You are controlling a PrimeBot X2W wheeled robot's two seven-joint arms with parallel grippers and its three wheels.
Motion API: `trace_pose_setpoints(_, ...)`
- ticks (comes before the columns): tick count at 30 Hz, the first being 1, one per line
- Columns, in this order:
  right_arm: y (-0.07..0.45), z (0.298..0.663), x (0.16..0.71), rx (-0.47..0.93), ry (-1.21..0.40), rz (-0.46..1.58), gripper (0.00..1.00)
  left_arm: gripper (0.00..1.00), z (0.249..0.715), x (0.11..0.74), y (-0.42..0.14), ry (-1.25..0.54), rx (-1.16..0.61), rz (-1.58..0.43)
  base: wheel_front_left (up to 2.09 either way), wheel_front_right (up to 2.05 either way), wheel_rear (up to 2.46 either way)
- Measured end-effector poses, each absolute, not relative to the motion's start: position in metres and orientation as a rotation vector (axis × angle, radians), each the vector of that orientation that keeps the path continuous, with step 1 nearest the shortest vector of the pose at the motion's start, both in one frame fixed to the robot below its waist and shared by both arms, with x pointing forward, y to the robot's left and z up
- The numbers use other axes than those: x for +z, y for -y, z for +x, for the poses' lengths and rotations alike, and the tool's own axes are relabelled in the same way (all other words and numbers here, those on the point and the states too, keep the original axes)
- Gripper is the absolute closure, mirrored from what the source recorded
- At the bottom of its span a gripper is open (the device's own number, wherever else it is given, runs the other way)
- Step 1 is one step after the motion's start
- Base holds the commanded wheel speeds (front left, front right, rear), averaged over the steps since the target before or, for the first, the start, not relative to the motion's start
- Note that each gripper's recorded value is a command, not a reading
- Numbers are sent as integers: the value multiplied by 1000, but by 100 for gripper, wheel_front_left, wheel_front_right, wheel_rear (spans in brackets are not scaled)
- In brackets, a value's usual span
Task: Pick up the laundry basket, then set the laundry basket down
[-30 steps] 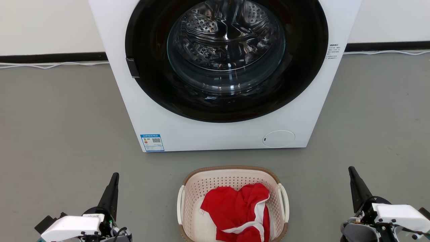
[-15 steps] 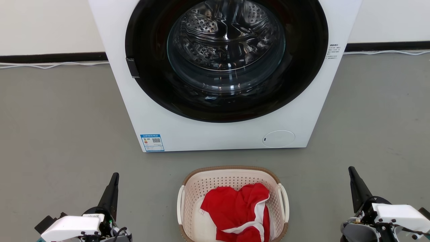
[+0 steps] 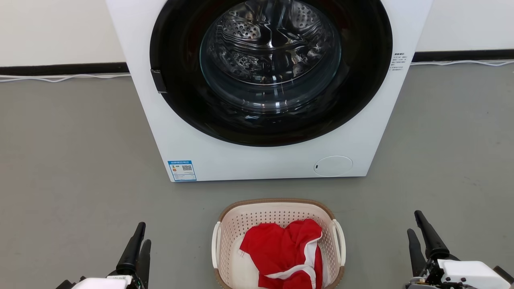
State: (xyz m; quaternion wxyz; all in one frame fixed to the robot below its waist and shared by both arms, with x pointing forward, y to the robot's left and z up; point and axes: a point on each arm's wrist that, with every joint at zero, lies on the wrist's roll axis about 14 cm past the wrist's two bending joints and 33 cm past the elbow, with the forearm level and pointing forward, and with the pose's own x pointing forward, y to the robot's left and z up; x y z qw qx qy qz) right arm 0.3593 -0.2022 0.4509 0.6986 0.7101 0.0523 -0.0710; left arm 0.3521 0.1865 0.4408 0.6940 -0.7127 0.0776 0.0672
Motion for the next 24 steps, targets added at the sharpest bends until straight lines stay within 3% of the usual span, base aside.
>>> trace_pose_setpoints(24, 194, 363, 463, -125, -91, 1427, 0, 0, 354, 450, -180, -145, 130, -1480, 0, 0, 0)
